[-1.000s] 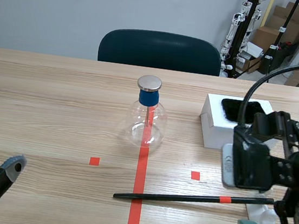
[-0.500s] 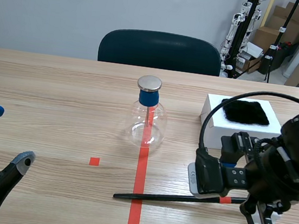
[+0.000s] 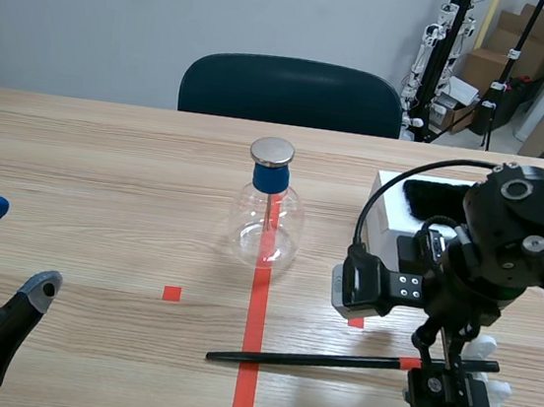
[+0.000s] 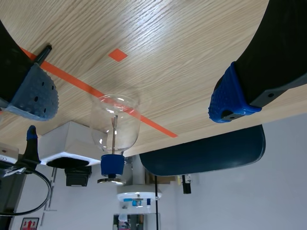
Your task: Do the electroscope experiment. pick up the black charging rod
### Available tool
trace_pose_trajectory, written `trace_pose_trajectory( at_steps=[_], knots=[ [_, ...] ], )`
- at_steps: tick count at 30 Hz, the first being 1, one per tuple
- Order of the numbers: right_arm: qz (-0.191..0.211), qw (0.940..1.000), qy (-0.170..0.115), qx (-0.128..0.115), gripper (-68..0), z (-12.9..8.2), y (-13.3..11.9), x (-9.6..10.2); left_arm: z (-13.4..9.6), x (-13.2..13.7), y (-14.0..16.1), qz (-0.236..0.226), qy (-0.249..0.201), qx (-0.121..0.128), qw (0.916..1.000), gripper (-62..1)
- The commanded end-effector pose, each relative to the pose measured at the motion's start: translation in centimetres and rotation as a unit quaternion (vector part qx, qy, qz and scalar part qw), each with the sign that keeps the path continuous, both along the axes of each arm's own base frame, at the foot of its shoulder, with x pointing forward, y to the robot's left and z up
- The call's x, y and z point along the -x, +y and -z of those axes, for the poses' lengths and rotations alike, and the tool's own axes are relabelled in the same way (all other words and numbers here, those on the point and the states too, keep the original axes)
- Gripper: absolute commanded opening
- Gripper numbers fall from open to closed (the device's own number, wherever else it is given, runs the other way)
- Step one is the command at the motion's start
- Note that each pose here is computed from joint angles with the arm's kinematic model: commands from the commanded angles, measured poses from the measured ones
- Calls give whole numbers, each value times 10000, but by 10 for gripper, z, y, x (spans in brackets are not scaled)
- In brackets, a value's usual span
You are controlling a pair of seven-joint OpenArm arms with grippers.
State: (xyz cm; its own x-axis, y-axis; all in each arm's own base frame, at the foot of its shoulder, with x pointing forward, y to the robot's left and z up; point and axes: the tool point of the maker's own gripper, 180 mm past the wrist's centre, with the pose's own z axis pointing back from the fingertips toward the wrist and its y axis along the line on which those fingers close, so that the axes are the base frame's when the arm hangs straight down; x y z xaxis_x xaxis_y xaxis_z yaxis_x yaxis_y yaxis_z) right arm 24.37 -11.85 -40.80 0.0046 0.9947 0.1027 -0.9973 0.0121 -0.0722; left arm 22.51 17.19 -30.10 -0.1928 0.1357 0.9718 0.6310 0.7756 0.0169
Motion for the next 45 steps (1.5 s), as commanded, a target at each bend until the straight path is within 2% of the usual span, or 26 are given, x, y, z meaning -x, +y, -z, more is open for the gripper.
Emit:
trace_pose_trajectory(
  at_steps=[1, 10, 16, 23, 39, 45],
  knots=[
    [-91, 9999, -34, -28, -12, -8, 2, -4, -9, -3, 2, -26, -197, 118, 9997, 14],
    [-92, 9999, 112, 2, -13, -6, 0, 4, -8, -1, 14, -190, -260, 332, 9989, 14],
    [-237, 9993, 296, -48, -12, 2, -1, 19, -2, 6, 9, -35, -185, 304, 9994, 14],
    [-219, 9992, 151, -286, -12, -7, 4, 6, 1, 11, 2, 107, -164, 371, 9991, 14],
    [-344, 9991, 186, -134, -12, -2, -2, 13, 4, 11, -1, 117, -130, 270, 9995, 14],
    [-347, 9990, 196, -217, -13, -2, 0, 13, 4, 11, -1, 117, -130, 270, 9995, 14]
  ],
)
